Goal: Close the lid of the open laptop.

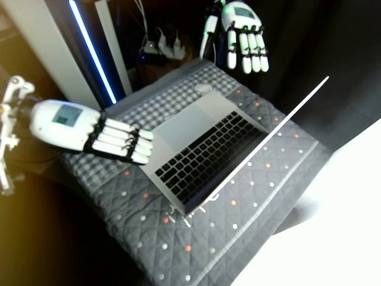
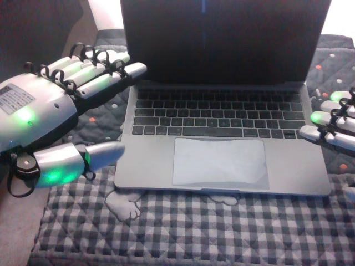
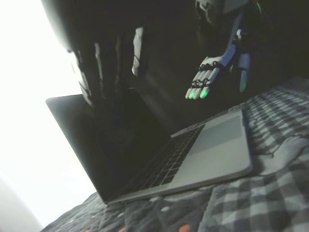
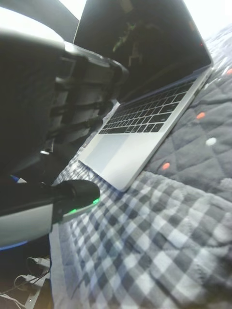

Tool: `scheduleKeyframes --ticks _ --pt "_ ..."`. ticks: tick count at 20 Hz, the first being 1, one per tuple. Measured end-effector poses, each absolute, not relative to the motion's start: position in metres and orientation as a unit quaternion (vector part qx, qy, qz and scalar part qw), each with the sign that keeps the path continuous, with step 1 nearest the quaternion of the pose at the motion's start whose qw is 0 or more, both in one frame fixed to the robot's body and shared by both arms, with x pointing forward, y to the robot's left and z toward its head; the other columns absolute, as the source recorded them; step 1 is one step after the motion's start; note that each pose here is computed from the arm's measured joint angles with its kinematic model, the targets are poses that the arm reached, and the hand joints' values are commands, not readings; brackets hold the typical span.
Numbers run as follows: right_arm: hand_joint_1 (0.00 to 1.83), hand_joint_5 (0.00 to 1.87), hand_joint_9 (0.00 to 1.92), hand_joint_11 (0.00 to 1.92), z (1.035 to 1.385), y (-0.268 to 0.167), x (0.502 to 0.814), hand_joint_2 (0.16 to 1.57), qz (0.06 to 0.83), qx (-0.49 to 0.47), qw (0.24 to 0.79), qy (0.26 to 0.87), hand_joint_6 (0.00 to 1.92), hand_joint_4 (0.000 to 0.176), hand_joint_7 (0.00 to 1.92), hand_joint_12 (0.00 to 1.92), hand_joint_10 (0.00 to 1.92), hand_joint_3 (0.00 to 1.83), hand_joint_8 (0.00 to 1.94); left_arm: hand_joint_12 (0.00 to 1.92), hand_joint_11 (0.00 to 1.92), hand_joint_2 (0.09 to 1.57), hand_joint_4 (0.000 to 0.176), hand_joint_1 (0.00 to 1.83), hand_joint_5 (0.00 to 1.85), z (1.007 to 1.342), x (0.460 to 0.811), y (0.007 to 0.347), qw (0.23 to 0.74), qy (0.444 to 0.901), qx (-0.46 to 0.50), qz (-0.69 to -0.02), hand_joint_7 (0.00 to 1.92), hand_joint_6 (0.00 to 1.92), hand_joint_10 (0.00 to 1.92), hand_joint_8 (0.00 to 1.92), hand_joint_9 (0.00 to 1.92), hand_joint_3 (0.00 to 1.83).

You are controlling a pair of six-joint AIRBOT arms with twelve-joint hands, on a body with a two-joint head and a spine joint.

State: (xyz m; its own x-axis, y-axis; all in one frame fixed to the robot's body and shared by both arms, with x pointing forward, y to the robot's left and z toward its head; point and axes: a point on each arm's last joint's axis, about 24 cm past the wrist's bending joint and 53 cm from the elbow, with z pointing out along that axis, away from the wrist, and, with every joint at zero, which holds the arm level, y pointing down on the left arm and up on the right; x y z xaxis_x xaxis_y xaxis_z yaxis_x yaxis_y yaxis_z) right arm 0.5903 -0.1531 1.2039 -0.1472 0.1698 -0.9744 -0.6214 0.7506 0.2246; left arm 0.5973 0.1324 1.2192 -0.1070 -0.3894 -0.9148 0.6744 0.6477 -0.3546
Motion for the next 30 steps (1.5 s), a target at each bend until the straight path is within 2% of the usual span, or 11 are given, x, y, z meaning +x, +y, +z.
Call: scheduleKeyframes --ticks 1,3,6,9,16,20,21,25,28,29,30 --pt "0.0 0.0 0.0 0.0 1.204 -0.153 0.59 1.43 0.314 -0.163 0.632 0.689 0.0 0.024 0.0 0.0 0.0 0.04 0.0 0.01 0.02 1.4 0.079 0.26 0.0 1.219 0.597 0.132 0.658 0.625 0.114 -0.405 0.0 0.0 0.0 0.0 0.0 0.01" --pt "0.0 0.0 0.0 0.0 1.204 -0.153 0.59 1.42 0.314 -0.163 0.632 0.69 0.0 0.023 0.0 0.0 0.0 0.03 0.0 0.93 0.0 1.42 0.065 0.32 0.02 1.216 0.592 0.126 0.651 0.628 0.122 -0.408 0.0 0.02 0.0 0.0 0.0 0.0" --pt "0.0 0.0 0.0 0.0 1.204 -0.153 0.59 1.41 0.313 -0.163 0.632 0.69 0.0 0.0 0.0 0.0 0.0 0.02 0.0 0.74 0.0 1.46 0.091 0.25 0.01 1.197 0.582 0.117 0.619 0.65 0.132 -0.419 0.07 0.0 0.03 0.01 0.08 0.0" --pt "0.0 0.0 0.0 0.0 1.204 -0.153 0.59 1.4 0.314 -0.163 0.632 0.689 0.0 0.006 0.0 0.0 0.0 0.01 0.0 1.04 0.0 1.45 0.0 0.31 0.09 1.169 0.578 0.114 0.584 0.684 0.126 -0.419 0.15 0.03 0.06 0.03 0.13 0.0" --pt "0.0 0.0 0.0 0.0 1.207 -0.152 0.591 1.39 0.315 -0.162 0.634 0.687 0.0 0.0 0.0 0.0 0.0 0.0 0.0 0.79 0.0 1.5 0.0 0.2 0.06 1.132 0.574 0.103 0.537 0.716 0.109 -0.432 0.12 0.0 0.07 0.0 0.09 0.01" --pt "0.0 0.0 0.0 0.0 1.215 -0.15 0.593 1.38 0.319 -0.159 0.641 0.679 0.0 0.0 0.0 0.0 0.0 0.0 0.0 1.08 0.0 1.49 0.0 0.16 0.09 1.123 0.574 0.101 0.526 0.726 0.107 -0.43 0.1 0.01 0.07 0.0 0.08 0.0" --pt "0.0 0.0 0.0 0.0 1.221 -0.149 0.593 1.38 0.322 -0.16 0.646 0.673 0.0 0.023 0.0 0.0 0.0 0.0 0.0 0.86 0.0 1.5 0.0 0.14 0.09 1.121 0.574 0.101 0.525 0.727 0.106 -0.43 0.1 0.01 0.08 0.0 0.09 0.0" --pt "0.08 0.0 0.0 0.0 1.241 -0.142 0.594 1.4 0.332 -0.165 0.663 0.65 0.0 0.12 0.0 0.0 0.0 0.01 0.0 0.74 0.0 1.48 0.0 0.21 0.12 1.117 0.574 0.103 0.519 0.73 0.099 -0.434 0.15 0.01 0.1 0.01 0.14 0.0" --pt "0.2 0.0 0.0 0.0 1.271 -0.135 0.599 1.43 0.343 -0.17 0.69 0.615 0.0 0.08 0.0 0.0 0.0 0.01 0.0 0.79 0.0 1.48 0.004 0.14 0.11 1.117 0.574 0.103 0.519 0.729 0.098 -0.435 0.14 0.0 0.09 0.0 0.11 0.0" --pt "0.15 0.0 0.0 0.0 1.28 -0.133 0.602 1.42 0.349 -0.167 0.697 0.604 0.0 0.122 0.0 0.0 0.0 0.01 0.0 0.67 0.0 1.49 0.007 0.13 0.09 1.117 0.574 0.102 0.519 0.729 0.098 -0.435 0.11 0.01 0.08 0.01 0.08 0.0" --pt "0.13 0.0 0.0 0.0 1.29 -0.129 0.606 1.4 0.356 -0.165 0.706 0.59 0.0 0.124 0.0 0.0 0.0 0.0 0.0 0.63 0.0 1.5 0.014 0.09 0.07 1.117 0.574 0.102 0.52 0.728 0.099 -0.435 0.09 0.0 0.08 0.0 0.07 0.0"
